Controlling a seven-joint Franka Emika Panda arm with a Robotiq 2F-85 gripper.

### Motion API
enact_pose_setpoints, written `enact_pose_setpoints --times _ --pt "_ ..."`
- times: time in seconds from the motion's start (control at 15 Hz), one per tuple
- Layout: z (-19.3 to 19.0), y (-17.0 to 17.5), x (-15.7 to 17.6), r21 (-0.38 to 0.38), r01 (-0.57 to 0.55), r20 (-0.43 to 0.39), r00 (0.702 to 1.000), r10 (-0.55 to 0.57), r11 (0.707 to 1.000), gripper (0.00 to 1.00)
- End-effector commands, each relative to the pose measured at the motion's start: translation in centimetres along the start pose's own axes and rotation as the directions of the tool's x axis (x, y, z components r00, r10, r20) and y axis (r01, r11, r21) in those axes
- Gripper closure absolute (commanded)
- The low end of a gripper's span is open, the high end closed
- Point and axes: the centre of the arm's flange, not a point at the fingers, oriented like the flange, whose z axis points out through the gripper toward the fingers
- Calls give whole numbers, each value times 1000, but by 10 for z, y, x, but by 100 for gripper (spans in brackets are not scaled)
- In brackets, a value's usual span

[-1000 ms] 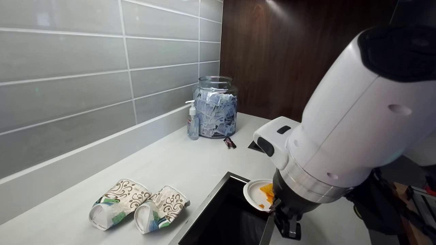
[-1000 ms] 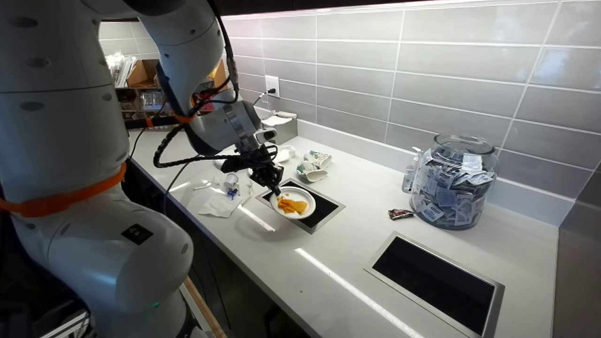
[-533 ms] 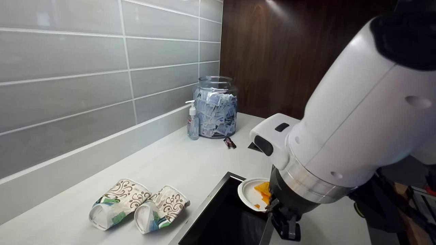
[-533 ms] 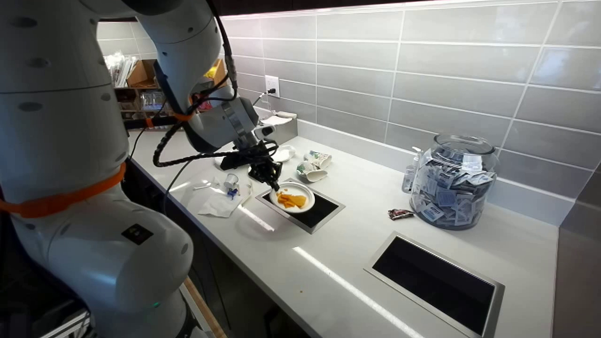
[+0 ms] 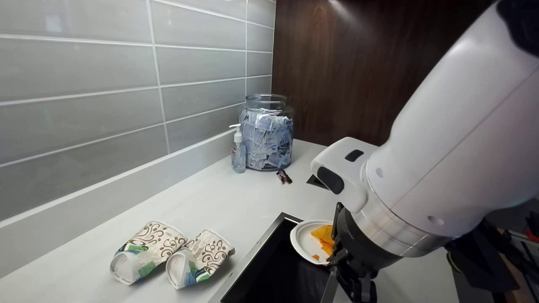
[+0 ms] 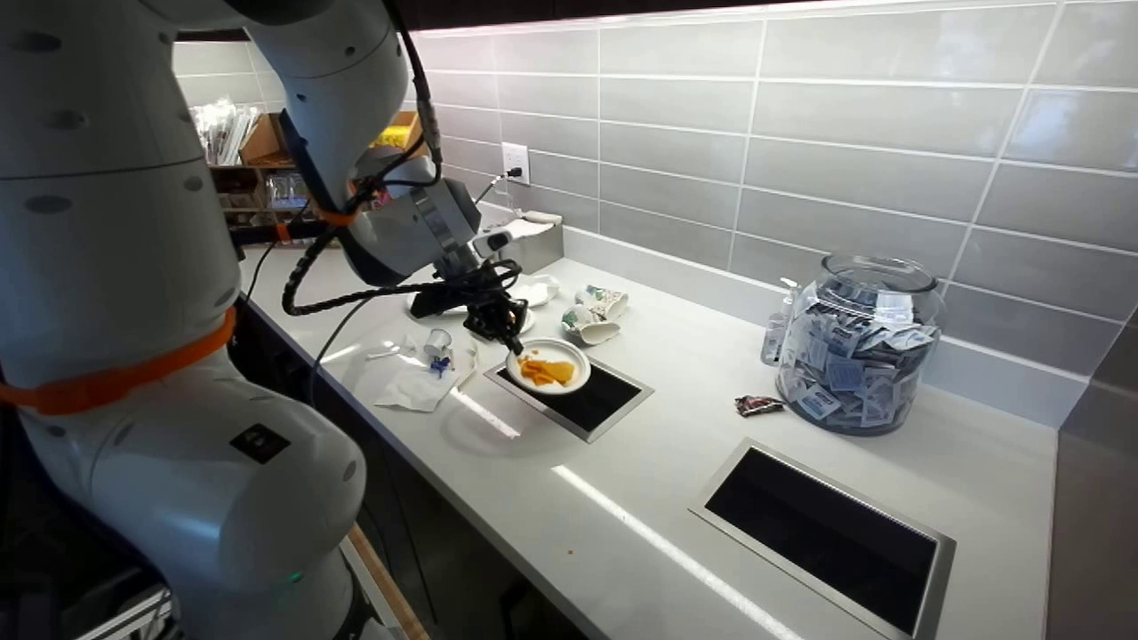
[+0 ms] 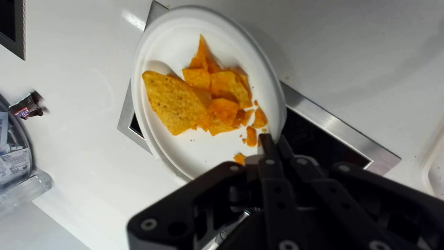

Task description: Pour the snacks from the white plate into the left trash chute.

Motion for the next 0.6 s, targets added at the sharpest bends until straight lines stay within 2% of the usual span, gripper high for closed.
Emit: enact_pose_setpoints --times 0.0,0.53 --pt "-7 -1 -4 -3 33 -36 999 -33 999 99" --pt "-14 2 -1 58 89 -84 993 -84 994 99"
